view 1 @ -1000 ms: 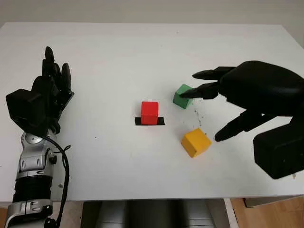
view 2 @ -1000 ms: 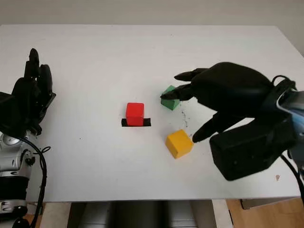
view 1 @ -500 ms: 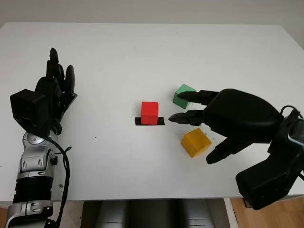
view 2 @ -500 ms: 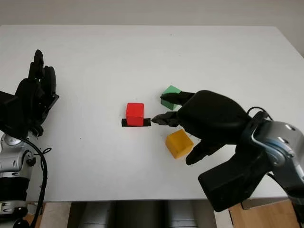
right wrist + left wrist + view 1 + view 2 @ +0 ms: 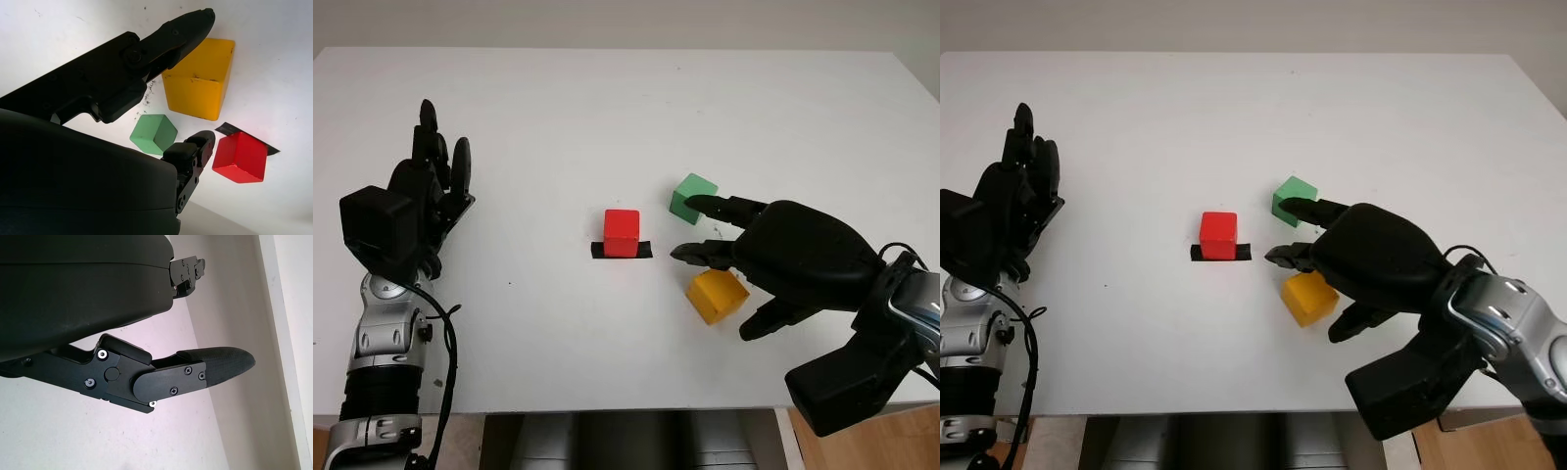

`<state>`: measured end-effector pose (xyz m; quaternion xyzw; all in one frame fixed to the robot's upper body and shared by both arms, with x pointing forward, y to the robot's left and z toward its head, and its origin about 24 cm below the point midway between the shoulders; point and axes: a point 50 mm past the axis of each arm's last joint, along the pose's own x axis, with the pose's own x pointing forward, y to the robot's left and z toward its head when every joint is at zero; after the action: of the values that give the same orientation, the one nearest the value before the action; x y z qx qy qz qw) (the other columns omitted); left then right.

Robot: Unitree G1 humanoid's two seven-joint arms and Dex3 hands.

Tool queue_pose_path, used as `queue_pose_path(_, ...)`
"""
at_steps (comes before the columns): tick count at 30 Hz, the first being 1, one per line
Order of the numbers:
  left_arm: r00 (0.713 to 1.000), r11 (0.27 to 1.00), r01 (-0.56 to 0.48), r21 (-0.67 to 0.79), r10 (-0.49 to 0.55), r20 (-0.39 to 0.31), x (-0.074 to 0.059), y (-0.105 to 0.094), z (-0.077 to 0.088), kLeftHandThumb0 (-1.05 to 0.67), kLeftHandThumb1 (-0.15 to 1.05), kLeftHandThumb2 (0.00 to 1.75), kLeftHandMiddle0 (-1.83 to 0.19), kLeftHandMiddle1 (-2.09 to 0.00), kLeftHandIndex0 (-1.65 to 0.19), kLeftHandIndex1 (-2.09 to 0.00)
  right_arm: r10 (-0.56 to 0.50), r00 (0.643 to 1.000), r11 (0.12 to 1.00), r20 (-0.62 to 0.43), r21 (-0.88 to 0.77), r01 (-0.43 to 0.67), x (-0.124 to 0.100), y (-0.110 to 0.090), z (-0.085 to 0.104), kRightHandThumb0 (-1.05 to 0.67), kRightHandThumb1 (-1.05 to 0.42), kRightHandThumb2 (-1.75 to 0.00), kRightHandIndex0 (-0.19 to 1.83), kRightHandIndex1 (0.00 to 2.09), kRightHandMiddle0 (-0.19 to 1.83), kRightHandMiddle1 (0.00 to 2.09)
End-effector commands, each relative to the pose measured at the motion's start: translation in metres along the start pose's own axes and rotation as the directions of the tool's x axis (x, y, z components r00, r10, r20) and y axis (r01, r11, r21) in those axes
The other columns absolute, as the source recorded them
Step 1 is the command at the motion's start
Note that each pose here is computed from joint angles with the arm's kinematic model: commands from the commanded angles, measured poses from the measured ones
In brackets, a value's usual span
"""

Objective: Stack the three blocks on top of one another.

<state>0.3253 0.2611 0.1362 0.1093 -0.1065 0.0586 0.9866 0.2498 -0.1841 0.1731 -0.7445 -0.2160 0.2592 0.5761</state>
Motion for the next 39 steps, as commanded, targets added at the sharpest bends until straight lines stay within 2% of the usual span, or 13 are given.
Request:
queue_pose_path(1, 1.000, 1.000, -0.002, 0.006, 0.002, 0.005, -0.002, 0.002, -0.001, -0.81, 1.05, 0.61, 0.19, 0.00, 0.19, 0.00, -0.020, 1.000, 1.000, -0.007, 0.021, 0.020, -0.001, 0.001, -0.002, -0.79, -0.78, -0.05, 0.14, 0.04, 0.60, 0.08)
queue_pose_path(11, 1.000, 1.000, -0.007, 0.007, 0.007, 0.003, -0.002, 0.002, 0.000, -0.79, 1.05, 0.61, 0.19, 0.00, 0.19, 0.00, -0.039, 0.999, 0.999, -0.005, 0.018, 0.039, 0.002, 0.005, -0.006, -0.76, -0.78, -0.05, 0.18, 0.07, 0.66, 0.10)
queue_pose_path(30, 1.000, 1.000, -0.009, 0.009, 0.009, -0.003, -0.002, 0.003, 0.003, -0.78, 1.05, 0.51, 0.19, 0.00, 0.19, 0.00, -0.030, 1.000, 0.991, 0.007, 0.130, 0.029, 0.009, 0.012, -0.011, -0.75, -0.85, -0.06, 0.25, 0.07, 0.75, 0.15)
queue_pose_path(34, 1.000, 1.000, -0.010, 0.008, 0.010, -0.009, -0.001, 0.003, 0.003, -0.78, 1.05, 0.50, 0.19, 0.00, 0.19, 0.00, -0.050, 0.999, 0.988, 0.014, 0.147, 0.048, 0.010, 0.012, -0.011, -0.70, -0.85, -0.06, 0.29, 0.09, 0.80, 0.20)
queue_pose_path(35, 1.000, 1.000, -0.009, 0.008, 0.009, -0.010, -0.001, 0.003, 0.002, -0.78, 1.05, 0.50, 0.19, 0.00, 0.19, 0.00, -0.058, 0.998, 0.988, 0.016, 0.147, 0.055, 0.011, 0.012, -0.012, -0.68, -0.86, -0.06, 0.31, 0.08, 0.79, 0.30)
queue_pose_path(38, 1.000, 1.000, -0.005, 0.011, 0.005, -0.012, -0.001, 0.003, 0.002, -0.78, 1.05, 0.49, 0.19, 0.00, 0.19, 0.00, -0.085, 0.996, 0.984, 0.016, 0.156, 0.081, 0.012, 0.011, -0.012, -0.63, -0.86, -0.05, 0.36, 0.07, 0.60, 0.86)
queue_pose_path(39, 1.000, 1.000, -0.004, 0.012, 0.004, -0.013, -0.001, 0.003, 0.002, -0.78, 1.05, 0.49, 0.19, 0.00, 0.19, 0.00, -0.092, 0.996, 0.984, 0.016, 0.158, 0.088, 0.012, 0.011, -0.012, -0.62, -0.86, -0.05, 0.37, 0.07, 0.59, 0.93)
